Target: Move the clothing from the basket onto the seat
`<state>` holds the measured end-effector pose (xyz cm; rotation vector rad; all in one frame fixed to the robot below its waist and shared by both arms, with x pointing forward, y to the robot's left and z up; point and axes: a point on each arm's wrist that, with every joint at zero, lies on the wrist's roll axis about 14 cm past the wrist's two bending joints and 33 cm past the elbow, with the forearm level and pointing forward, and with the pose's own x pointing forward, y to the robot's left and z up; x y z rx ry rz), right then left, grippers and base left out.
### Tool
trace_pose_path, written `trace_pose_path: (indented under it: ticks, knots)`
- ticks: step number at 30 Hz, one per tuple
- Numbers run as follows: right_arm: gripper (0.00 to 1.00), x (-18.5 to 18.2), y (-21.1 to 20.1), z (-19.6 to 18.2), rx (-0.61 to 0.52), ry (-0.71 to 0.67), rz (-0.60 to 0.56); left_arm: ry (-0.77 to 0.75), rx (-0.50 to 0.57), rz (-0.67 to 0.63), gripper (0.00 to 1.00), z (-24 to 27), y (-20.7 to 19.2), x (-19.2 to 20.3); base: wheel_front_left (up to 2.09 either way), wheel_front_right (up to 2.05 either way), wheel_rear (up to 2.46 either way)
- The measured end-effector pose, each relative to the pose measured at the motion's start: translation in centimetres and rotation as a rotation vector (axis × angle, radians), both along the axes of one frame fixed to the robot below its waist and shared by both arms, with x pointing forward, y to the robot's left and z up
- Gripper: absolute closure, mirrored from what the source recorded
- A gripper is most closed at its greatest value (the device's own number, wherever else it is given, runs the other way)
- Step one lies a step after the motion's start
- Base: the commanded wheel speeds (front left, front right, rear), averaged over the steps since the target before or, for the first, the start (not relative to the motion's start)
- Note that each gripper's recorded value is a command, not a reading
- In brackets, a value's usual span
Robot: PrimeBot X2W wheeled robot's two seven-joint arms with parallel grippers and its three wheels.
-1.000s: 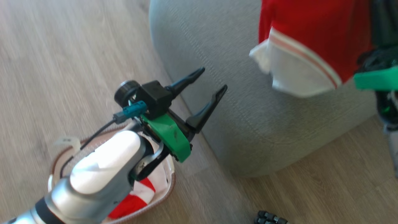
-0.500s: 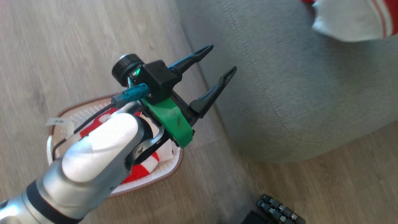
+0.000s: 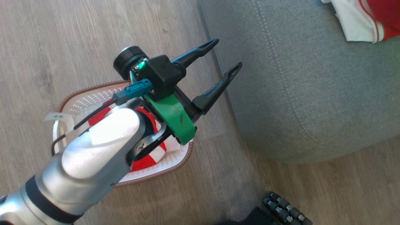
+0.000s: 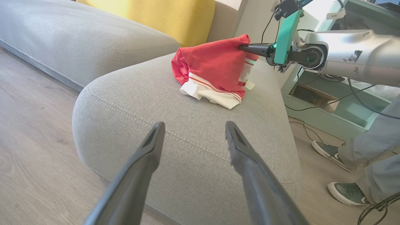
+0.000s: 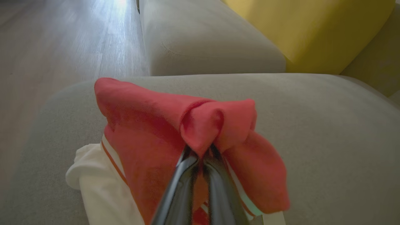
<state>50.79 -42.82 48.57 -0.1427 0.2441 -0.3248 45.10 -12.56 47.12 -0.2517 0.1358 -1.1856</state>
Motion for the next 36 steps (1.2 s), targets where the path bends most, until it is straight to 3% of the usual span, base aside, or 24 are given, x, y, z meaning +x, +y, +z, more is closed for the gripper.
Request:
trace_pose_path:
  ticks: [4,12,13,15,27,36]
  knots:
    - [1.0,-0.6,-0.2,-2.1,0.047,0.12,-0.028,-0.007,-0.001,0.009,0.0,0.2,0.2,0.1,0.0,0.0,0.0]
    - [1.0,-1.0,0.8,-3.8,0.102,0.21,-0.017,-0.019,0.0,0.019,0.0,0.7,0.4,0.1,0.0,0.0,0.0]
    - [0.77,-1.1,0.8,-3.7,0.104,0.209,-0.017,-0.023,-0.003,0.022,0.0,0.9,0.4,0.1,0.0,0.0,0.0]
    - [0.0,-1.2,0.7,-3.3,0.109,0.202,-0.02,-0.029,-0.001,0.024,0.0,1.1,0.5,0.1,0.0,0.0,0.0]
    - [0.0,-4.0,0.4,1.1,0.081,0.182,0.006,-0.088,-0.033,0.072,0.0,4.9,0.8,-1.2,0.0,0.0,0.0]
    - [0.0,-6.4,2.2,5.9,0.065,0.044,0.103,-0.12,-0.038,0.152,0.0,7.2,2.4,-2.7,0.0,0.0,0.0]
